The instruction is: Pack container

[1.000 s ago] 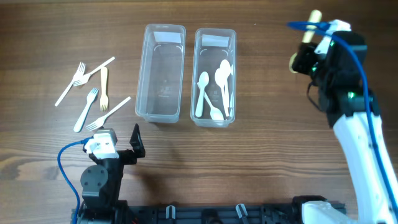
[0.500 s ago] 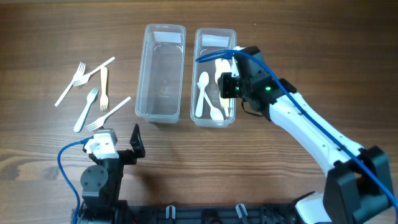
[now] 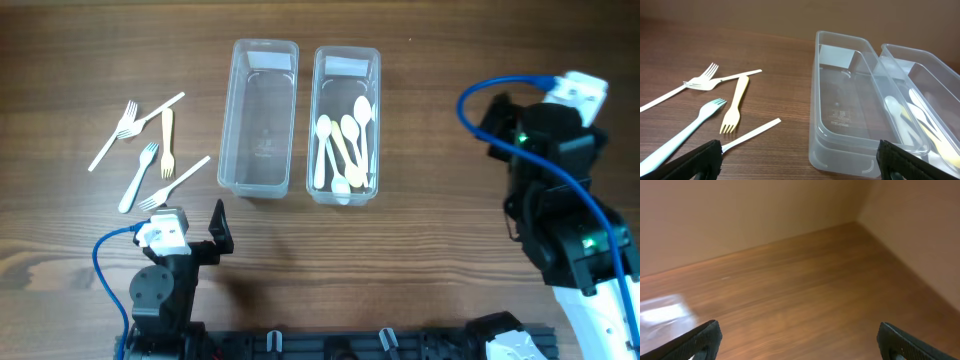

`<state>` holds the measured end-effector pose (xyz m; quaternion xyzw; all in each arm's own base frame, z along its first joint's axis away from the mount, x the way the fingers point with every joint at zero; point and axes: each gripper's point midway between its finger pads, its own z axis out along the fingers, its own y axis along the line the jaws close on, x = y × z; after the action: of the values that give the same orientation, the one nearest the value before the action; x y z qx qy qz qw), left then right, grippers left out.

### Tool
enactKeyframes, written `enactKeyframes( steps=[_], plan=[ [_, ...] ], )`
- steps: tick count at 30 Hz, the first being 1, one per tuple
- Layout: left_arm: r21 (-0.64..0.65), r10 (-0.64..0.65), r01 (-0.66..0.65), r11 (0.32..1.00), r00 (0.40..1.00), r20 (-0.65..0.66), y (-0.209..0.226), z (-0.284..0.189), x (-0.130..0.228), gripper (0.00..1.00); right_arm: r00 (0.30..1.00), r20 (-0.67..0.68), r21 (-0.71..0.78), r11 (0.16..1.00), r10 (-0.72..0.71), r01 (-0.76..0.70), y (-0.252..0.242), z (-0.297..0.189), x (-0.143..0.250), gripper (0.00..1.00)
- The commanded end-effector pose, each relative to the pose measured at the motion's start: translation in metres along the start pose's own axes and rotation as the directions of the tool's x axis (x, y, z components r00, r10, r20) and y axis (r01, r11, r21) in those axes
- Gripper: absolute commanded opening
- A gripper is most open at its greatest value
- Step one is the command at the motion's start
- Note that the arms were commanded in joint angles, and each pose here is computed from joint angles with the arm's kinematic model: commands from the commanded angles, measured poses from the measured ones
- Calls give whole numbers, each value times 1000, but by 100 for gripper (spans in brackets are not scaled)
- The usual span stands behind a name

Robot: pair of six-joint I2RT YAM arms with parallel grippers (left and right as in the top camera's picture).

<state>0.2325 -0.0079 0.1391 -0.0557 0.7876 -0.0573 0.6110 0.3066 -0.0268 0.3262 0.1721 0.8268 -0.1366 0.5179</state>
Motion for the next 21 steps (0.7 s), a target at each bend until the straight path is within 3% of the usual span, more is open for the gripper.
enactKeyframes(
  steps=[1, 16, 21],
  plan=[
    [7, 7, -7, 1000, 1000, 7, -1, 0, -1, 100, 1000, 12, 101, 995, -5, 4, -21, 3, -4, 100],
    [7, 7, -7, 1000, 1000, 7, -1, 0, -1, 100, 959, -228, 143, 969, -166, 202, 15, 76, 56, 100],
    [7, 7, -7, 1000, 1000, 7, -1, 0, -1, 100, 898, -380, -19, 973, -220, 230, 53, 103, 106, 100]
  ],
)
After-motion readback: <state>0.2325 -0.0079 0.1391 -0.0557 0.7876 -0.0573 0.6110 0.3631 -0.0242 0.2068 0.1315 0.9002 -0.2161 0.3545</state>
